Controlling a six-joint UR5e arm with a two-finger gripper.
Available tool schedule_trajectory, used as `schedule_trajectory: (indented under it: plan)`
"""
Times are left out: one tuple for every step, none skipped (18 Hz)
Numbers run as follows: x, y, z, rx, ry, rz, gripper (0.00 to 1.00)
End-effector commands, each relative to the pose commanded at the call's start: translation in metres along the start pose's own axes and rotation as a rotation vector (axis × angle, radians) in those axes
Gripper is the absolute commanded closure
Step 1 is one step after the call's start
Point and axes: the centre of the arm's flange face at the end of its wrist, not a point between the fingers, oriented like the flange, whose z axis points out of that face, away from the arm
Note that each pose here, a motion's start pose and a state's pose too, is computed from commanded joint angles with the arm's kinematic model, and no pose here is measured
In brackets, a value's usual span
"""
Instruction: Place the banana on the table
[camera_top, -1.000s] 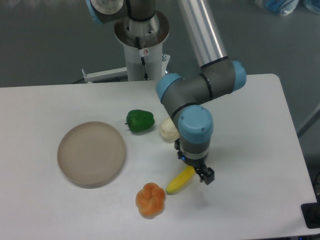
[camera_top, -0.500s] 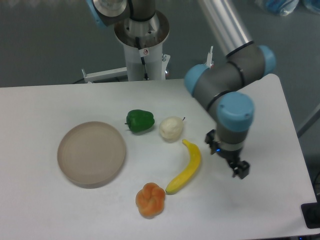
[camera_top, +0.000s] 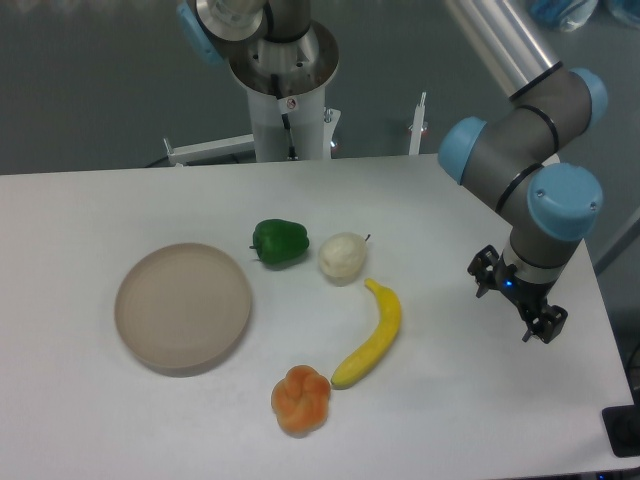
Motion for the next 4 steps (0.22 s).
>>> schedule_trajectory:
  plan:
    - [-0.0004,0.0,-0.0007,0.0,-0.002,0.0,0.0]
    - [-0.0001,0.0,0.0011,0.0,0.001,0.0,0.0]
    - [-0.0001,0.0002,0.0011,-0.001,0.002,0.0,0.0]
    - [-0.0001,0.0002,0.0011,-0.001,0.002,0.0,0.0]
